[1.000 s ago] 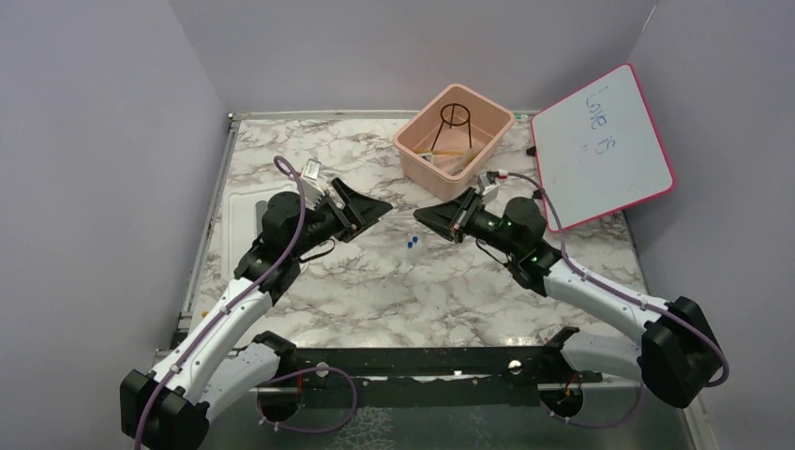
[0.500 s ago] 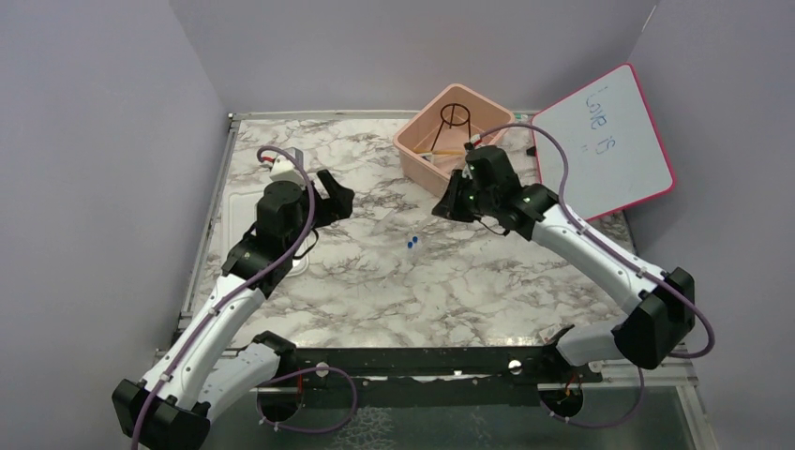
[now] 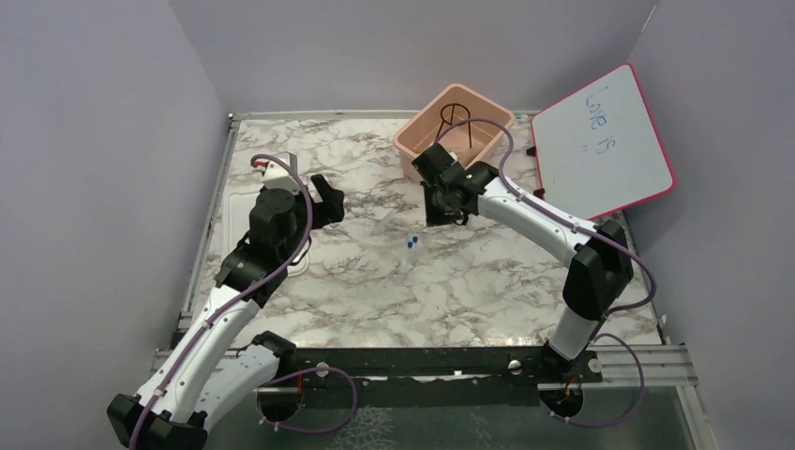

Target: Organize the chemistry lab equipment

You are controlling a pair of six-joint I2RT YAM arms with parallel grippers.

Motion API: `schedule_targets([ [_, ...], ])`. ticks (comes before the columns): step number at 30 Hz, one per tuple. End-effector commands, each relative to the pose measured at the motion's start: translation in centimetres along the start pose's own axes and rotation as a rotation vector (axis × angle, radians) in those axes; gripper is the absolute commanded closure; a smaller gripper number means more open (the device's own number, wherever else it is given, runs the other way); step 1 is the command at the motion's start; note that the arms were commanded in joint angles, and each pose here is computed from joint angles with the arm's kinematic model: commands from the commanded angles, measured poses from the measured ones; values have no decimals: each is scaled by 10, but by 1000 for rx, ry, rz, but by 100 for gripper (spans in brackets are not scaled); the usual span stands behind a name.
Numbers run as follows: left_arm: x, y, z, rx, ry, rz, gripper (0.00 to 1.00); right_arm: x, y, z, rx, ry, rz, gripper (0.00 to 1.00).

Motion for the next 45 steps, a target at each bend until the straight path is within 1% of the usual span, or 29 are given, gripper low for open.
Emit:
schedule_targets([
  [1,-3,10,-6,-52,-28,20,18,-1,6,0,49,9,-42,96],
  [10,-4,11,-10,-53,-40,15,16,7,21,13,22,38,-66,96],
  [17,-6,12,-13,-62,-56,5,16,9,25,25,45,42,-80,96],
  [27,-5,13,-12,-64,-51,8,16,14,24,33,79,28,-102,96],
  [34,-4,13,-11,-66,-46,10,16,13,20,32,152,-29,-137,95],
  [45,-3,13,-10,-66,-43,10,16,21,29,37,135,-32,-153,92],
])
Point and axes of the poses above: each gripper's point midway between its finger pads, its own z axis out along the fingers, its own y axis along the line the jaws close on, x = y × z, the point moved 5 cm from there along -z, back along the fingers, and after that the axes turned 14 degrees about z, right-handed, at the moved point
